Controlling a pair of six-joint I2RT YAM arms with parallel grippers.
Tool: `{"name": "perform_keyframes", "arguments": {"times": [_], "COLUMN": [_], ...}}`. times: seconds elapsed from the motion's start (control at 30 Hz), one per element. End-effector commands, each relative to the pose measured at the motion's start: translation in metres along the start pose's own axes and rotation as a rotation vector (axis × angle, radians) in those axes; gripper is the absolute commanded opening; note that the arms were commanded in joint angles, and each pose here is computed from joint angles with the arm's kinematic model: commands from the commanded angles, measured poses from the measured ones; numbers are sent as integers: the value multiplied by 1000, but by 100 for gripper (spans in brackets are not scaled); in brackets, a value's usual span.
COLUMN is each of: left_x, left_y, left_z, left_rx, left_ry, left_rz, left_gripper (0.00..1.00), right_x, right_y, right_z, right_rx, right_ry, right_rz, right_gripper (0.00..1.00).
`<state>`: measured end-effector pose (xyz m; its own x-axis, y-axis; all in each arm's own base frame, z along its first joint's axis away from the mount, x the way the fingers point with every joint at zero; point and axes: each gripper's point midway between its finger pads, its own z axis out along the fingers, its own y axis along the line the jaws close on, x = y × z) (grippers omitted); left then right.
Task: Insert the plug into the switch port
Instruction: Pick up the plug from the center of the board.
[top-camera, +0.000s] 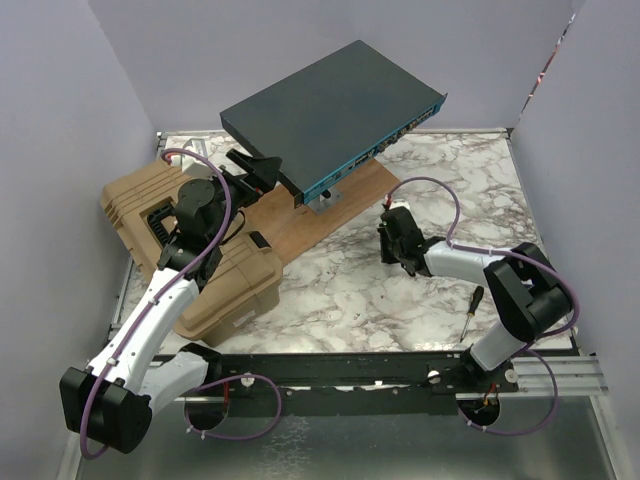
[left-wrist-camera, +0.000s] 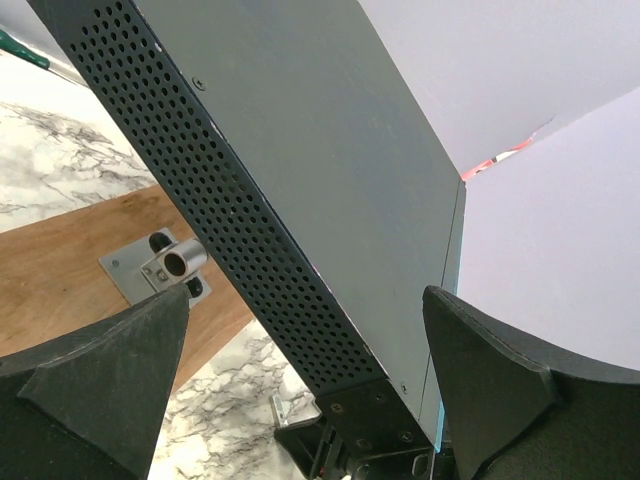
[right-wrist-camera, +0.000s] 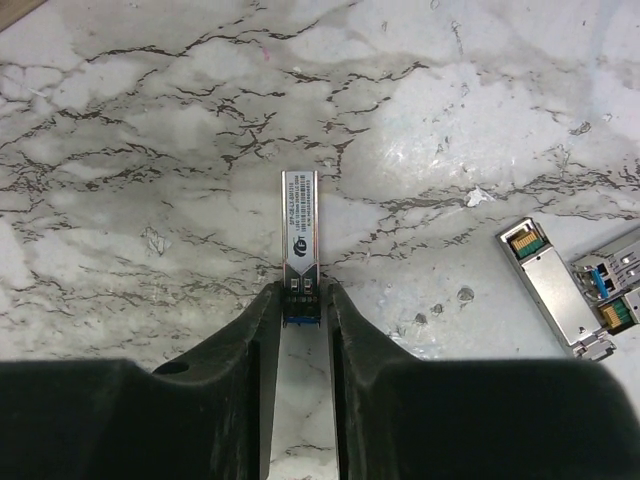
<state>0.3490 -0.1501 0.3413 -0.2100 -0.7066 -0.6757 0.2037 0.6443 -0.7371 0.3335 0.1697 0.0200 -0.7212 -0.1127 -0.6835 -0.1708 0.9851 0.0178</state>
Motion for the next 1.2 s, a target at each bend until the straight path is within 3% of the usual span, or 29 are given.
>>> {"name": "perform_keyframes", "arguments": {"times": [0.0,0.2,0.53,1.17], "left_x": [-7,-9,-12,-14], "left_y": [-5,-6,-8,5], "left_z": [0,-1,-2,-12], "left_rx": [6,6,6,-74], "left_ry": [-26,-29,-40,-46], "left_rz": [15,15,8,-16], "left_gripper": [99,99,99,99], "right_x": [22,21,-28,-148], "right_y": [-16,-15,-9,11], "right_z": [4,2,-32,-159], "right_rx": [89,89,47,-159], "right_ry": [41,39,-39,-185], "right_rz": [-7,-10,-68,-322], "right_gripper": [23,13,1,1]}}
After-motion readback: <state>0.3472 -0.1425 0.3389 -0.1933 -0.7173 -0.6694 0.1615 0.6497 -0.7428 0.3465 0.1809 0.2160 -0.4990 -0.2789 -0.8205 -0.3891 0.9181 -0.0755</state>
